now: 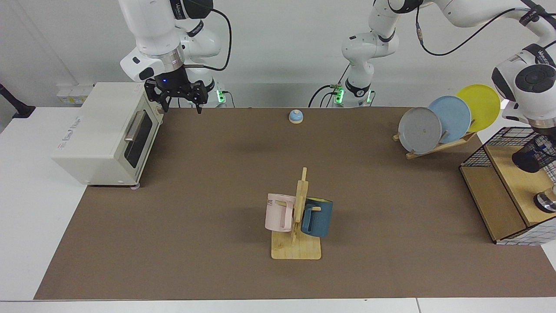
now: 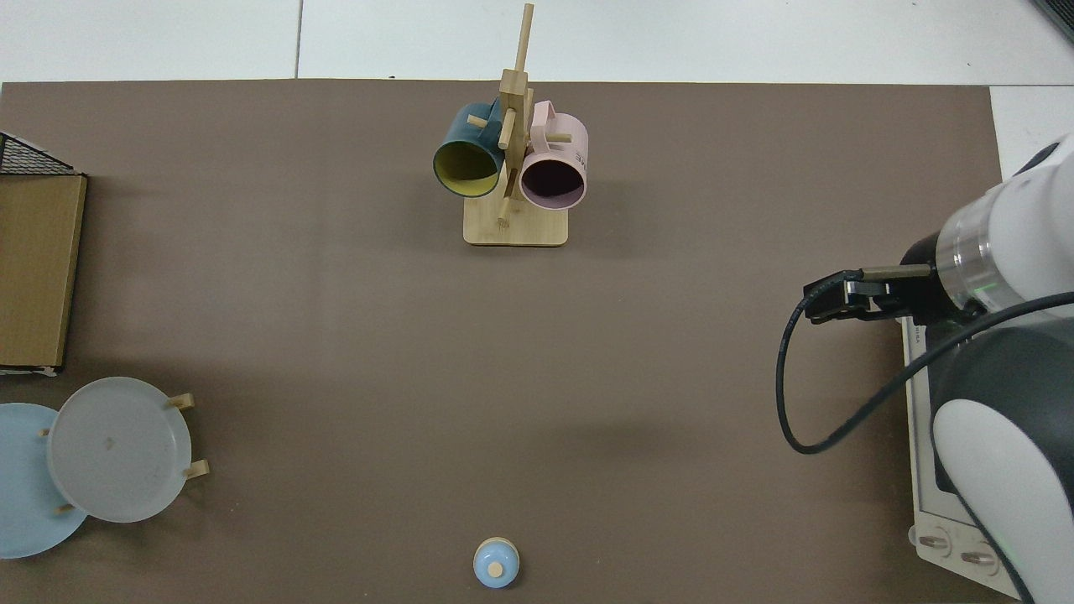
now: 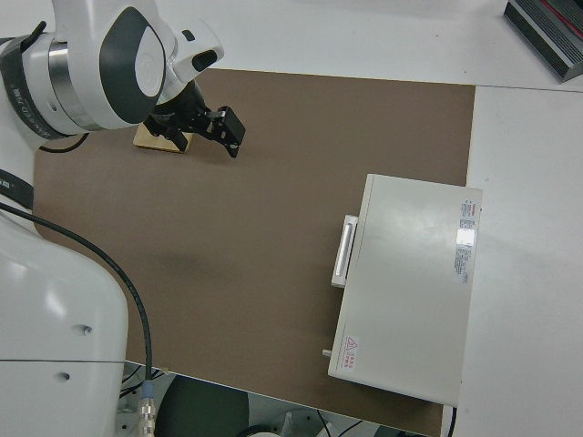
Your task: Put markers into pen holder
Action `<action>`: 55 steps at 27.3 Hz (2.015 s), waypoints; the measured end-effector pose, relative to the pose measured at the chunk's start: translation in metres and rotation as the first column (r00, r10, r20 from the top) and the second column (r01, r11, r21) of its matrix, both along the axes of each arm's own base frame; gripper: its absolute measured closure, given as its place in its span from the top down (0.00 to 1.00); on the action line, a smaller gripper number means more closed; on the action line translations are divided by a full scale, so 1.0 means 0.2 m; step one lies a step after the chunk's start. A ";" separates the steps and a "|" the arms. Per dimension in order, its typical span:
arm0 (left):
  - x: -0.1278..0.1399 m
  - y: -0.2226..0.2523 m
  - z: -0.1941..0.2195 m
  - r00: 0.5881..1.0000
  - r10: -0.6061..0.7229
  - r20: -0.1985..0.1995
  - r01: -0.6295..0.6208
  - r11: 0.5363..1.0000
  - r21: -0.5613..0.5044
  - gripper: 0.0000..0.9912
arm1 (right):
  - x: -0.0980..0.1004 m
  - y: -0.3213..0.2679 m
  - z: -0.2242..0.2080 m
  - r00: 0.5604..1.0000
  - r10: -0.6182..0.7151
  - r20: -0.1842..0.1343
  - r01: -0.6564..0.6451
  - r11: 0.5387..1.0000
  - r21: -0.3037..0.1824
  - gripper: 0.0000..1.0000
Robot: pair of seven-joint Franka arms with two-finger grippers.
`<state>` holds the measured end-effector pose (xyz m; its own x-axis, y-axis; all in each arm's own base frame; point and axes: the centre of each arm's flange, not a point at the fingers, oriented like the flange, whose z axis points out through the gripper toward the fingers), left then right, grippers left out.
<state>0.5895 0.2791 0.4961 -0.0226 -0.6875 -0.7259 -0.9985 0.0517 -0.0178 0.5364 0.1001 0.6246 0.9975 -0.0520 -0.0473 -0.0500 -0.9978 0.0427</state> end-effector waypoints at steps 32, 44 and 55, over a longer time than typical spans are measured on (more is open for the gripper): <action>0.04 -0.02 0.20 0.998 -0.048 0.035 0.047 0.999 0.011 0.62 | 0.00 0.00 0.00 1.000 0.000 0.000 0.000 1.000 0.000 1.00; -0.10 -0.23 0.62 0.990 0.048 0.135 -0.019 0.977 -0.211 1.00 | 0.00 0.00 0.00 1.000 0.000 0.000 0.000 1.000 0.000 1.00; -0.27 -0.50 0.72 0.895 0.427 0.129 -0.294 0.782 -0.549 1.00 | 0.00 0.00 0.00 1.000 0.000 0.000 0.000 1.000 0.000 1.00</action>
<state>0.5354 0.1794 0.6401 0.4257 -0.8765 -0.2247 -0.9027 -0.3944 -0.1719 0.5364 0.1003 0.6246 0.9975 -0.0518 -0.0473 -0.0498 -0.9978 0.0427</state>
